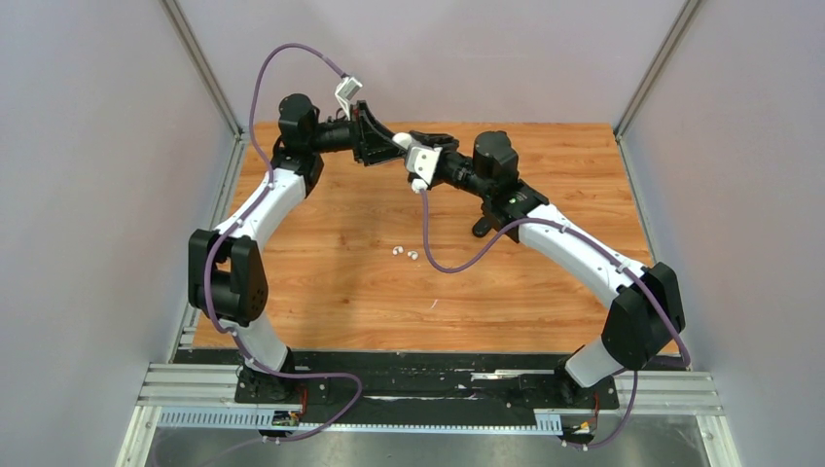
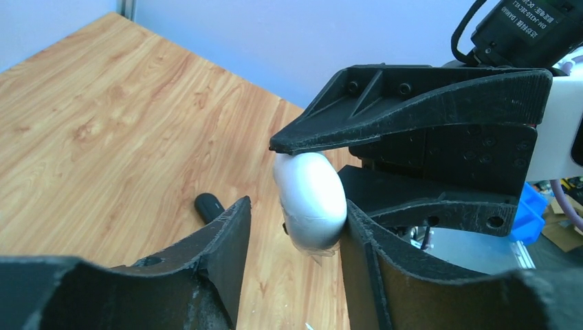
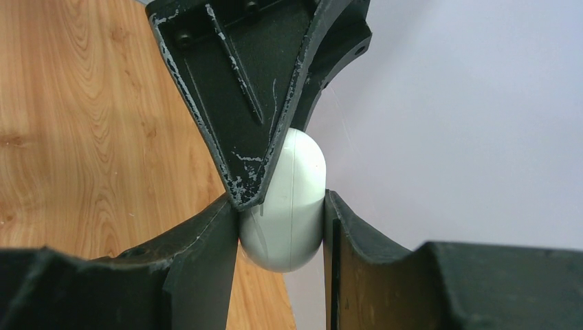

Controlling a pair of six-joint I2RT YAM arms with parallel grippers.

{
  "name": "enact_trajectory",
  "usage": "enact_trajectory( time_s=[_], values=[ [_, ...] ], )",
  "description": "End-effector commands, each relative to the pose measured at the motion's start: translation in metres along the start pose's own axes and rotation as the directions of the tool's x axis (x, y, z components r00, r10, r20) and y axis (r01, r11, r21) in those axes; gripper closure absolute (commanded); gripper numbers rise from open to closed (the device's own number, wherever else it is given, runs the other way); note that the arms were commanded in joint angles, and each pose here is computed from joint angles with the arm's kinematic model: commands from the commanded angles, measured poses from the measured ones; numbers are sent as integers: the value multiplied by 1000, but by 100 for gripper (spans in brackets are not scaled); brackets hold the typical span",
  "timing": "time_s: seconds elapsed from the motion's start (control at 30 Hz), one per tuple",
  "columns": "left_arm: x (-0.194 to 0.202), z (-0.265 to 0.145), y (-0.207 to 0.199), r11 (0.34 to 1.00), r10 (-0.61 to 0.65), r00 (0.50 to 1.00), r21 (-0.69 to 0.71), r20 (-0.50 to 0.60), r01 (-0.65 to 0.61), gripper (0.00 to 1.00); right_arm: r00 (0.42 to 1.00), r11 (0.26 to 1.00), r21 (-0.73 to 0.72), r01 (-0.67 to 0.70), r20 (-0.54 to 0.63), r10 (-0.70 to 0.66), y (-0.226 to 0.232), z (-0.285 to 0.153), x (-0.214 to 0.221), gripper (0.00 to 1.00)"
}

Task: Insert the wireless bluetooth earbuds into the charging case
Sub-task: Pass from the right arm to the left, then open the charging case to the charging case.

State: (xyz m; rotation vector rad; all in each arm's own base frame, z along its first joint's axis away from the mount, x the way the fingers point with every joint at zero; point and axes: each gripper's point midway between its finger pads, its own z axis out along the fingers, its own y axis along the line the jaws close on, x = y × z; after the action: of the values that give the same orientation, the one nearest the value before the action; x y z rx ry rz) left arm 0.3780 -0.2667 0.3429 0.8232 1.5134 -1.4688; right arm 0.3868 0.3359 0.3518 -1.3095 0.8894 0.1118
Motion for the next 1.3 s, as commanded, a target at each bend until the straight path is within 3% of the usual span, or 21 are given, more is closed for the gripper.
enact_trajectory(
  time_s=[0.0,0.1,0.23,0.3,0.33,0.4,0.53,0.67,0.8,0.87,0.97,1.03,1.27],
  values=[
    [-11,3,-2,999,45,999,17,9,-45,45,998,996,74,52,28,-54,-23,1,-15,100],
    [-10,4,0,999,33,999,31,11,-34,53,998,997,61,56,29,-58,-20,3,-14,100],
    [-13,5,-1,998,42,999,49,26,-43,55,998,998,24,51,35,-51,-14,5,-14,100],
    [-14,6,0,997,42,999,60,26,-44,59,998,999,5,43,42,-43,-10,7,-15,100],
    [-14,6,-1,997,42,999,68,27,-43,67,998,999,-3,39,45,-39,-9,7,-15,97],
    [-14,7,-1,996,39,999,81,32,-41,75,999,999,-30,24,44,-22,-6,8,-16,87],
    [-12,7,0,992,48,998,112,43,-53,97,997,987,-139,-79,-18,77,8,3,-7,51],
    [-8,6,2,985,101,994,140,41,-105,100,968,929,-273,-250,-77,238,27,-18,-5,29],
    [2,3,1,970,165,986,178,28,-167,100,857,804,-298,-514,-158,490,23,-32,-4,18],
    [10,0,-4,956,212,977,205,17,-210,100,717,661,-282,-695,-205,667,11,-39,-2,17],
    [28,-7,-17,915,319,948,262,-2,-308,100,529,444,-332,-832,-234,816,0,-43,-8,18],
    [34,-10,-22,903,347,938,271,-1,-333,100,495,387,-381,-840,-243,834,4,-42,-13,20],
    [42,-12,-27,902,348,937,272,0,-335,100,458,308,-454,-836,-268,847,19,-41,-15,22]
  ],
)
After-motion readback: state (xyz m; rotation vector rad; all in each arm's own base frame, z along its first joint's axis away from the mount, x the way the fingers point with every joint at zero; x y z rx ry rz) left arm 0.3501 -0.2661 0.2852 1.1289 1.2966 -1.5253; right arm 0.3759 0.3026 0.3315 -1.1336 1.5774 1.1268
